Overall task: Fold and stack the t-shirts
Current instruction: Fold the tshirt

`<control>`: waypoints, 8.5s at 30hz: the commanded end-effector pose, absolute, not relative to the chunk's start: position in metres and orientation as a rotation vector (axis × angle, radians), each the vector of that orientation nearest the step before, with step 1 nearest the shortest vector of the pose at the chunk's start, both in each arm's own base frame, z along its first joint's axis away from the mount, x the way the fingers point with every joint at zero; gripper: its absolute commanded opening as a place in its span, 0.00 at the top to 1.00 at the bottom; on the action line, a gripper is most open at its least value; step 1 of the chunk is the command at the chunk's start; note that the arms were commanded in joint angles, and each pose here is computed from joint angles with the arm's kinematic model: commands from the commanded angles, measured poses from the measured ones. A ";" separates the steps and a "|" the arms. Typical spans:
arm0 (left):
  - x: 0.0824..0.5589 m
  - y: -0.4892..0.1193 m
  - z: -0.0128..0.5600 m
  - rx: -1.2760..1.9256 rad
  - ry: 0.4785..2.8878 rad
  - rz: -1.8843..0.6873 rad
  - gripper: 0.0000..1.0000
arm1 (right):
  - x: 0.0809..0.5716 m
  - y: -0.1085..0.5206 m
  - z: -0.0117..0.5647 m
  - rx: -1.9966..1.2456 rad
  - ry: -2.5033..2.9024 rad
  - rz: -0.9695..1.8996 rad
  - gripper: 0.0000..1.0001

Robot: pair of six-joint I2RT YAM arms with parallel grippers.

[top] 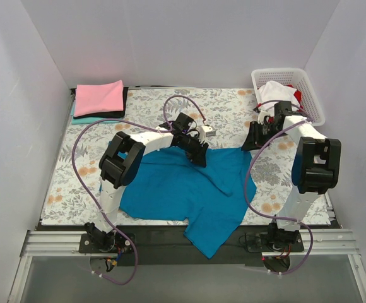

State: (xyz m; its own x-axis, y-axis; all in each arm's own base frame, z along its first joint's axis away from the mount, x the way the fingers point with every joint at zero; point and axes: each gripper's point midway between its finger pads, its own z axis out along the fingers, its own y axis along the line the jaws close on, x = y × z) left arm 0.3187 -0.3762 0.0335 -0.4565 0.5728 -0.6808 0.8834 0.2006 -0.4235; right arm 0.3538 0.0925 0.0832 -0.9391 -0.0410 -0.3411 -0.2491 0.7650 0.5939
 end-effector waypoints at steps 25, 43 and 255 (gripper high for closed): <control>0.275 -0.364 0.083 1.575 1.702 -1.142 1.00 | 0.353 0.099 0.005 -0.471 2.794 0.606 0.71; 0.235 -0.292 0.061 1.865 1.506 -0.981 0.82 | 0.367 0.093 0.021 -0.555 2.739 0.527 0.69; 0.435 -0.011 0.099 0.365 2.473 -0.682 0.56 | 0.458 0.184 0.111 -1.146 2.208 0.074 0.49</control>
